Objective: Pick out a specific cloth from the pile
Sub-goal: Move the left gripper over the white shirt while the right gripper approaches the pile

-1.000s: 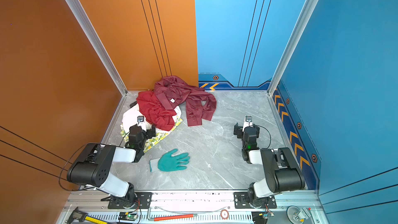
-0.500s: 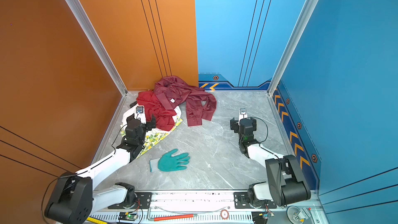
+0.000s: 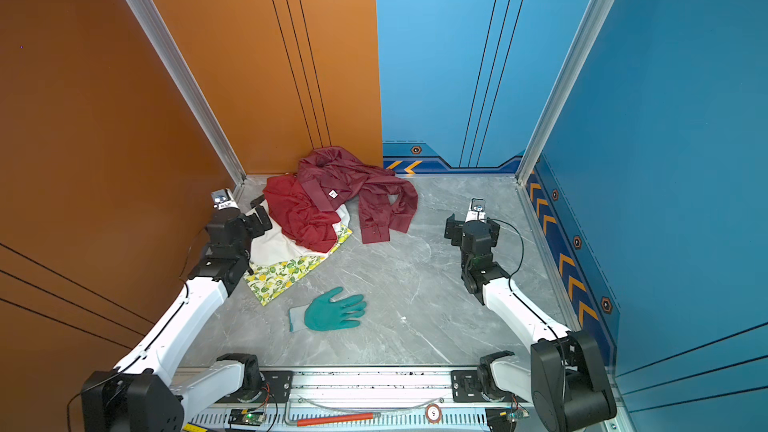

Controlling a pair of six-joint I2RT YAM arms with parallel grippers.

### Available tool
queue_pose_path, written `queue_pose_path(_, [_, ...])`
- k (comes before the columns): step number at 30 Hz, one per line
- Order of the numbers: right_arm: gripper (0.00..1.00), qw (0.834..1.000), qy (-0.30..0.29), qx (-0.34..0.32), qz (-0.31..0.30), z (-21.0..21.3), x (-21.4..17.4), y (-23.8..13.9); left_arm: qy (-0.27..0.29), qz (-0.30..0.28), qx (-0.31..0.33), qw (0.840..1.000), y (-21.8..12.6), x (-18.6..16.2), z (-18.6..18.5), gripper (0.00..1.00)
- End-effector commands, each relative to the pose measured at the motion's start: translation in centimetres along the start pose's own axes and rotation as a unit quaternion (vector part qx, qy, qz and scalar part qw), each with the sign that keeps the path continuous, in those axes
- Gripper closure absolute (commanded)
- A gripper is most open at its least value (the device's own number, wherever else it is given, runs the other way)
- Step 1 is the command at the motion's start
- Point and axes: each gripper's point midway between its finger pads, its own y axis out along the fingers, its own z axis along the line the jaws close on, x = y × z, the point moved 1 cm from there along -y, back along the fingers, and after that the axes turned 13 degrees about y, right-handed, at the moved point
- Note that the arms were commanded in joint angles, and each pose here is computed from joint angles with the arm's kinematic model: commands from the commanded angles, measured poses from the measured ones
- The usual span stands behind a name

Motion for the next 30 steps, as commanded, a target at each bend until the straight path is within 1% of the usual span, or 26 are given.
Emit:
queue_pose_path(1, [0.01,0.998,0.033,0.047,0.017,2.8,0.1,-0.5,-0.069,0.076,-0.049,0.993,0.5,-2.2,-0.4,0.02])
queue_pose_path(5, [0.00,0.994,0.015,0.096,0.057,6.3,-2.5,-0.4,-0.116,0.135,-0.061,0.982,1.1,-4.2,0.3,0.04])
queue_pose_path(10, [0.00,0.983,-0.017,0.155,0.100,10.8,-5.3,-0.7,-0.180,0.171,-0.067,0.966,1.5,-5.5,1.7,0.07])
queue_pose_path(14, [0.00,0.973,-0.053,0.189,0.121,14.0,-6.7,-1.3,-0.234,0.207,-0.082,0.947,2.1,-7.3,2.1,0.09])
queue_pose_path(19, [0.00,0.960,-0.073,0.232,0.139,16.9,-7.9,-2.1,-0.284,0.252,-0.105,0.919,3.0,-9.9,2.0,0.13])
queue_pose_path(23, [0.00,0.954,-0.092,0.247,0.146,18.3,-8.8,-2.6,-0.311,0.277,-0.109,0.902,3.3,-11.3,2.1,0.13])
queue_pose_path(30, [0.00,0.944,-0.110,0.264,0.164,19.9,-10.3,-3.1,-0.330,0.303,-0.120,0.886,4.0,-12.6,1.3,0.13])
